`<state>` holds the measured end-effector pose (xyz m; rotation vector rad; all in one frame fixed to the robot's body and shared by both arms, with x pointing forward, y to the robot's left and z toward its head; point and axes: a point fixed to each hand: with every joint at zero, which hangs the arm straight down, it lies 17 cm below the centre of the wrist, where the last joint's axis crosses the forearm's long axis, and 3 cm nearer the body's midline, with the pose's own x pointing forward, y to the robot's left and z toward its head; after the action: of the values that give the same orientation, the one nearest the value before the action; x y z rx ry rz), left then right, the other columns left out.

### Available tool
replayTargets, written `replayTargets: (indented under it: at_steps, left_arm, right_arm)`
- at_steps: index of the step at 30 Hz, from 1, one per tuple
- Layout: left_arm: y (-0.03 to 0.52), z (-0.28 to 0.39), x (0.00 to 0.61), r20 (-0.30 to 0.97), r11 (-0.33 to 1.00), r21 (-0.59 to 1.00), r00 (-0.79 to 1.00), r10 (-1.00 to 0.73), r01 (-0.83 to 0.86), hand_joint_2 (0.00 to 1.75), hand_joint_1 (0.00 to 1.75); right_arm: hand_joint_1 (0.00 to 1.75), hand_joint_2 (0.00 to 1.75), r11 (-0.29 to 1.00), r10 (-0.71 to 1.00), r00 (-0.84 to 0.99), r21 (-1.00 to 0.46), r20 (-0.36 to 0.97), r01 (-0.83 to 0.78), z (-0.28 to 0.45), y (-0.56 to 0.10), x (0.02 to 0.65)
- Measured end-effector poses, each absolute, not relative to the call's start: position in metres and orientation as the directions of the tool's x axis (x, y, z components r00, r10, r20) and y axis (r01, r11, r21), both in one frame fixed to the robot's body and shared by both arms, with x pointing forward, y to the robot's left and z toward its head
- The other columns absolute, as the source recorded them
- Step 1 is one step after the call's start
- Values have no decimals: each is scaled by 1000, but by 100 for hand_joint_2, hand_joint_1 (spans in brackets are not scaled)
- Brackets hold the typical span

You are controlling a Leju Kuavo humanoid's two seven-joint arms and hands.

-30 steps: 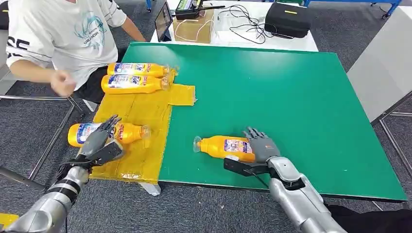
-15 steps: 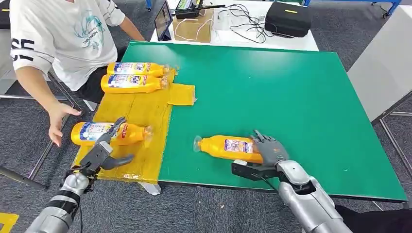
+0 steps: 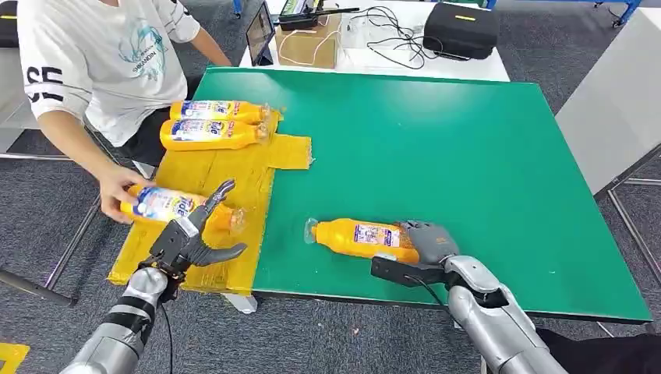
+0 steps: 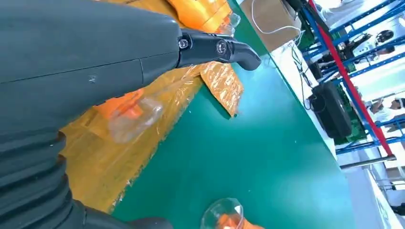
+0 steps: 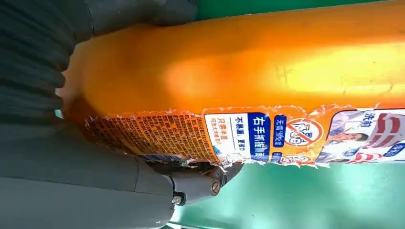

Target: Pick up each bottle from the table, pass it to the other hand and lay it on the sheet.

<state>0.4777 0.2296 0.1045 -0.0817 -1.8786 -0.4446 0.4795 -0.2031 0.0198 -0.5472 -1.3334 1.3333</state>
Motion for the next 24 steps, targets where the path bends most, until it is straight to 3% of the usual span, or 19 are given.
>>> replayTargets:
  at_steps: [5, 16, 24]
  left_arm:
    - [219, 108, 479, 929, 925, 239, -348, -128, 297, 175, 0]
    - [157, 125, 504, 969, 945, 20, -239, 62, 328, 175, 0]
    - [113, 116, 501, 983, 916, -95, -107, 147, 391, 175, 0]
  right_arm:
    - [175, 175, 330, 853, -270, -863, 446, -383, 22, -196, 478]
    - [175, 175, 756, 602, -227, -638, 765, -145, 76, -125, 490]
    - [175, 175, 867, 466, -219, -492, 857, -84, 101, -96, 493]
